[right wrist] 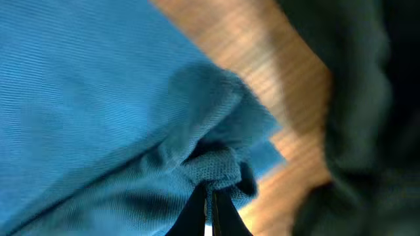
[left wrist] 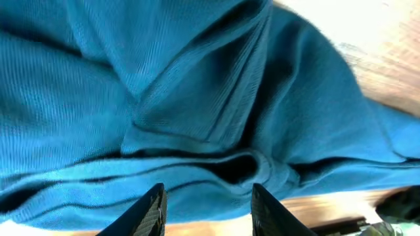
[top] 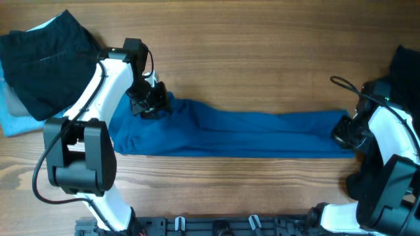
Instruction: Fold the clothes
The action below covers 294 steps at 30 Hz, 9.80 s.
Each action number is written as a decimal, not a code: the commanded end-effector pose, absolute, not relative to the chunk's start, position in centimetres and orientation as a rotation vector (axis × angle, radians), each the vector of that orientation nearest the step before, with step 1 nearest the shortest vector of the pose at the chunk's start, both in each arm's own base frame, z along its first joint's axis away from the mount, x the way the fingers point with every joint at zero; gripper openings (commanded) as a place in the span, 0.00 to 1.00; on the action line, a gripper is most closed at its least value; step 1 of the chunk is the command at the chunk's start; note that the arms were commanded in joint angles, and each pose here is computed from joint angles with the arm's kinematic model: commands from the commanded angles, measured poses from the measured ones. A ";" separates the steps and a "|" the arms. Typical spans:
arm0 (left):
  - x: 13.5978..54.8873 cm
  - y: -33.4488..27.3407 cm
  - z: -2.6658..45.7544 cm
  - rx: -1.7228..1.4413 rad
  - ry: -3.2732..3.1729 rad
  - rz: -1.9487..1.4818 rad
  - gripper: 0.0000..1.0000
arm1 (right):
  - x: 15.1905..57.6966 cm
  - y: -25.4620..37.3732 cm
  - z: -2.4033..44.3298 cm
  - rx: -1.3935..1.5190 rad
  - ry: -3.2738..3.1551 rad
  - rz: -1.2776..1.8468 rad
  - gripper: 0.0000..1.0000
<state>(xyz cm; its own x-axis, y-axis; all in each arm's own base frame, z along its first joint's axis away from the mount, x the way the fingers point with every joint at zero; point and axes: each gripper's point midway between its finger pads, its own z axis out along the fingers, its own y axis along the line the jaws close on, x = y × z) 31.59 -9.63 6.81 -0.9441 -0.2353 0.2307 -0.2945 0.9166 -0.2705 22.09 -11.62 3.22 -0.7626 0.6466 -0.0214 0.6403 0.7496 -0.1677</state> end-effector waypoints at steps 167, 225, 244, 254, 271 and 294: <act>28.2 -11.9 6.2 0.067 -3.105 -0.361 0.52 | 28.8 -10.8 5.1 -0.585 -3.303 0.024 0.63; 31.9 -4.2 13.1 0.820 -3.215 0.013 0.73 | 35.9 10.6 10.6 0.009 -3.299 -0.372 0.04; 31.9 -4.2 13.1 0.820 -3.214 0.013 0.74 | 33.0 17.3 9.2 0.207 -3.162 -0.519 0.06; 31.9 -4.2 13.1 0.820 -3.214 0.013 0.74 | 31.7 16.6 8.9 0.201 -3.115 -0.465 0.39; 29.9 -4.1 7.8 0.555 -3.132 -0.012 0.96 | 33.3 7.3 9.1 -0.235 -3.213 0.069 0.39; 28.9 -3.5 -2.5 0.216 -2.931 -0.058 0.04 | 33.6 6.5 9.1 -0.270 -3.217 0.080 0.40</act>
